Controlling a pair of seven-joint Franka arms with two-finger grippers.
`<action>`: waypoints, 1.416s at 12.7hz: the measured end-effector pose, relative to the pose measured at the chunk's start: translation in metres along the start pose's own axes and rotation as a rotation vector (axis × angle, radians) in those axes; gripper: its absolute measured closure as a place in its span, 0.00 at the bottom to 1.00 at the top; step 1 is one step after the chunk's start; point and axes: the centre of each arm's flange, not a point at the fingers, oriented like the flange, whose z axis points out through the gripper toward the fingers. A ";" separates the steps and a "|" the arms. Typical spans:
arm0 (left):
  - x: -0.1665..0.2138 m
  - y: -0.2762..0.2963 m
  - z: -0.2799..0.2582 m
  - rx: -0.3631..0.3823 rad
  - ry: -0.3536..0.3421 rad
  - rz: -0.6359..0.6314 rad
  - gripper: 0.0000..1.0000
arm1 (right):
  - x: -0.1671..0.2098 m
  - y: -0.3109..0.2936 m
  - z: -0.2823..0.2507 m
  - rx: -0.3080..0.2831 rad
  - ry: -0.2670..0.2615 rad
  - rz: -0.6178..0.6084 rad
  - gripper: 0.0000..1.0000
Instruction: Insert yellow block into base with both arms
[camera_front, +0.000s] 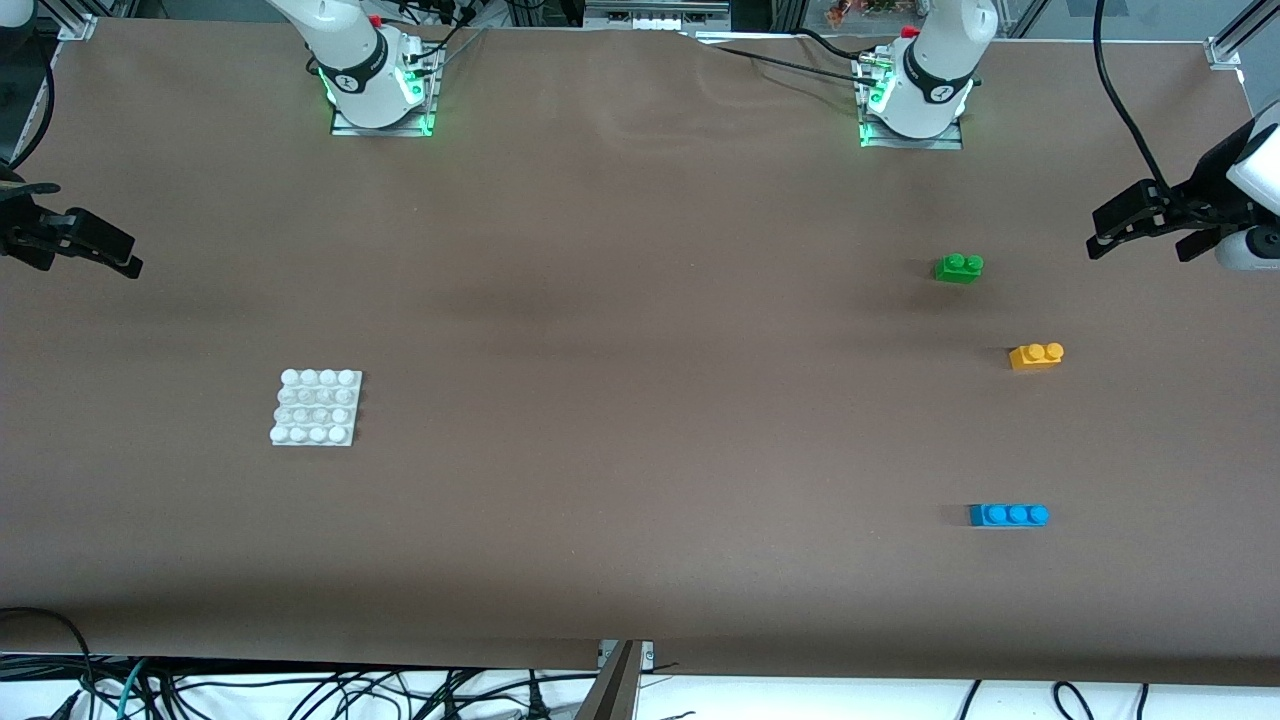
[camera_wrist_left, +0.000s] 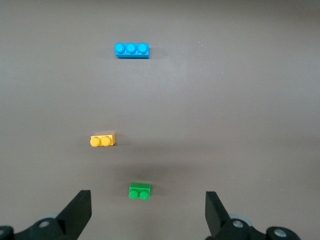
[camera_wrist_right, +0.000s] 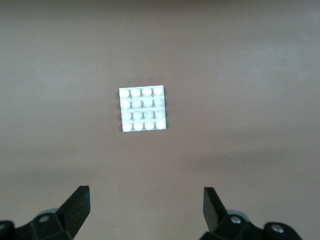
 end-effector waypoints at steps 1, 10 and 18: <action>0.000 0.000 0.000 0.000 0.000 0.000 0.00 | 0.000 0.000 0.000 0.000 0.000 0.000 0.00; 0.000 0.003 0.001 0.000 -0.001 0.005 0.00 | 0.000 0.000 0.000 0.000 -0.001 0.000 0.00; 0.000 0.004 -0.004 0.000 0.011 0.008 0.00 | 0.000 0.000 0.001 0.000 -0.001 0.000 0.00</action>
